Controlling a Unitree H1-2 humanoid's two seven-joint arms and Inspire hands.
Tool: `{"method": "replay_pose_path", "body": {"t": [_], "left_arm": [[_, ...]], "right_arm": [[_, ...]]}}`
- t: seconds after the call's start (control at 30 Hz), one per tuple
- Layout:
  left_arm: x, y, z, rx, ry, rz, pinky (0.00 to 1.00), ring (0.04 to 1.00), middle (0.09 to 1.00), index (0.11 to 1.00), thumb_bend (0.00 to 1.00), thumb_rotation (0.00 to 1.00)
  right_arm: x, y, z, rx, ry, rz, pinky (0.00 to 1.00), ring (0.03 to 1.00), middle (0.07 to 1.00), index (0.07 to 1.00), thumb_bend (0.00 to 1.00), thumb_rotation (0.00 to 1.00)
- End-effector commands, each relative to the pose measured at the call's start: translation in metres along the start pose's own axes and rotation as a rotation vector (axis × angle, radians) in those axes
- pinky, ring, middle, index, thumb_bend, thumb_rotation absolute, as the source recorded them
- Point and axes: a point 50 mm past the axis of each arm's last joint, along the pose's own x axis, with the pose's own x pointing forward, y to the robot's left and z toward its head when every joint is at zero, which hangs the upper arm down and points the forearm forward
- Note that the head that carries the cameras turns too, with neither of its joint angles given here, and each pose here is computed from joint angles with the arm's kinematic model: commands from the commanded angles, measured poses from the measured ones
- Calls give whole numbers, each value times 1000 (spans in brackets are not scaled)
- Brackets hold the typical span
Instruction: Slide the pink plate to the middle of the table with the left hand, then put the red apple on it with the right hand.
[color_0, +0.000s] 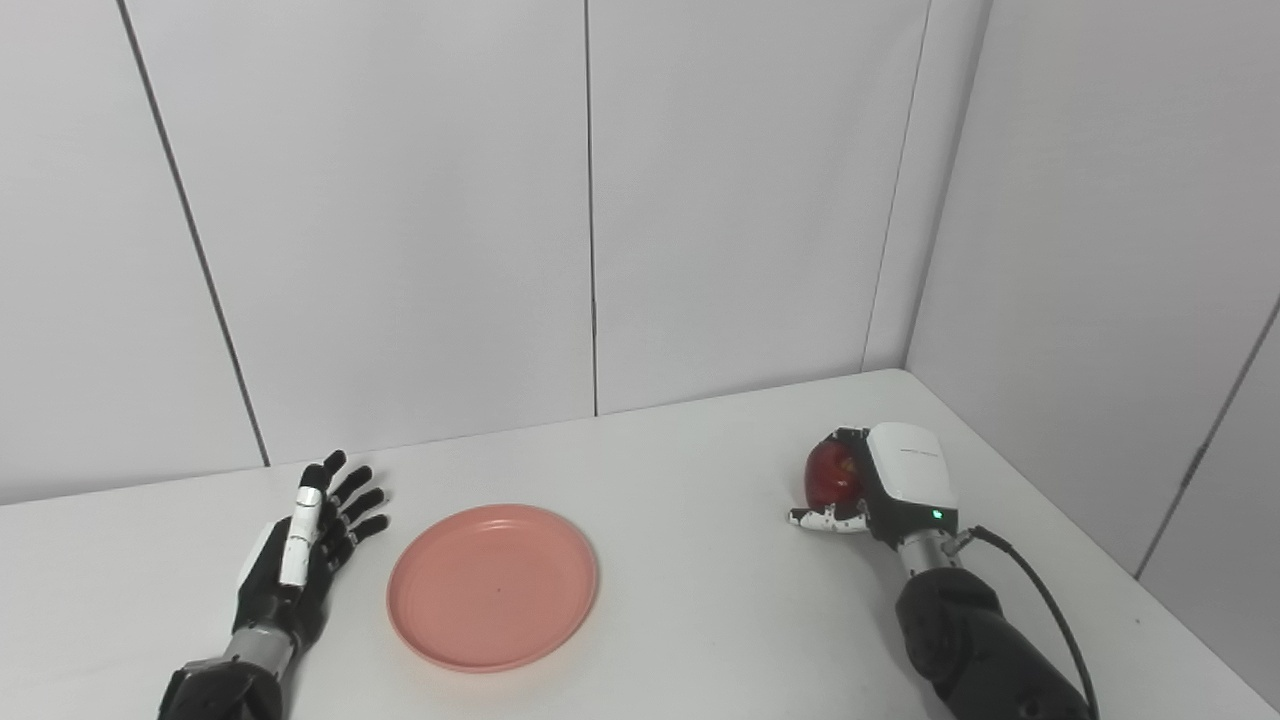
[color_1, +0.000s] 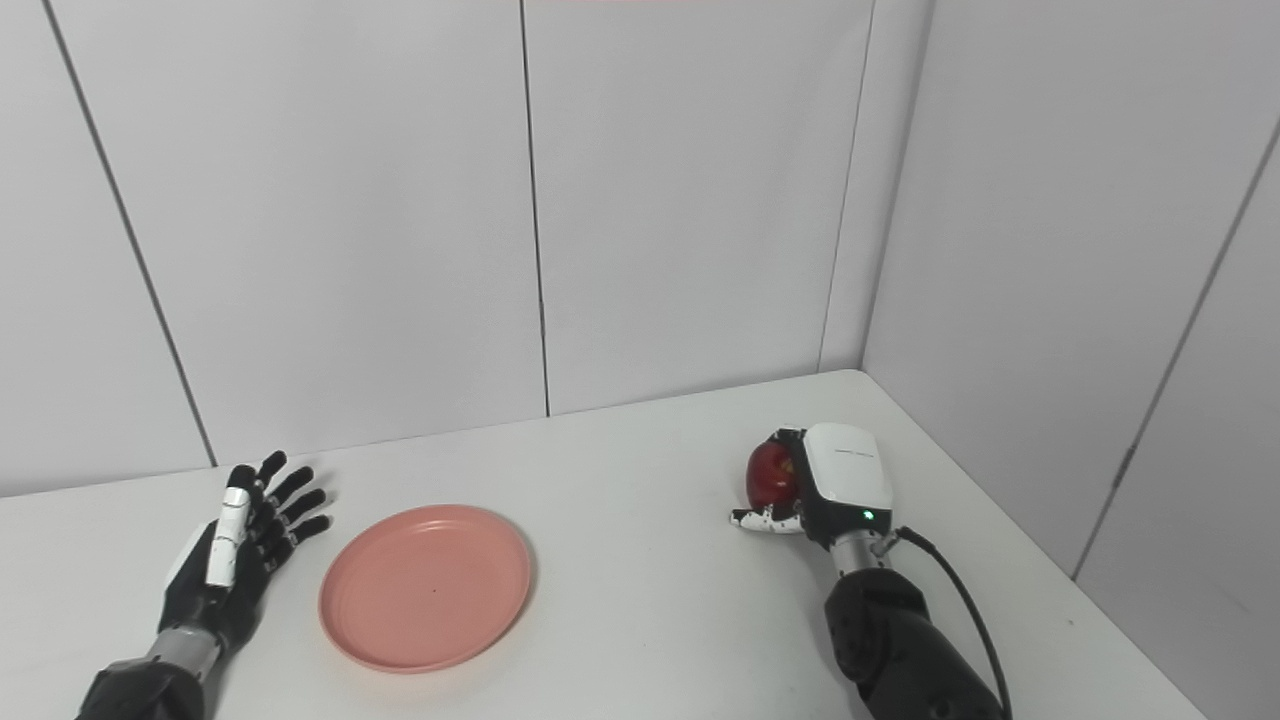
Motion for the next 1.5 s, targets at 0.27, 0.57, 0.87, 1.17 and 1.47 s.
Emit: {"method": "replay_pose_path", "body": {"t": [0.27, 0.57, 0.87, 1.17, 1.47], "left_arm": [[-38, 5, -66, -61, 285, 48, 794, 871, 925, 979, 718, 962], [-39, 0, -68, -64, 277, 42, 792, 873, 926, 989, 739, 967], [-39, -9, -72, -82, 275, 38, 806, 863, 911, 987, 757, 935], [-36, -25, -74, -84, 269, 38, 773, 857, 911, 981, 730, 948], [-35, -40, -77, -96, 267, 43, 713, 836, 901, 966, 761, 923]], "right_arm": [[32, -38, 27, 40, -109, -84, 114, 161, 241, 489, 511, 146], [39, -54, 51, 44, -176, -75, 106, 155, 242, 490, 509, 150], [42, -67, 67, 79, -227, -60, 85, 129, 207, 492, 509, 151], [46, -78, 77, 85, -285, -47, 81, 126, 207, 491, 509, 150], [50, -82, 79, 98, -323, -36, 89, 137, 223, 491, 510, 150]]}}
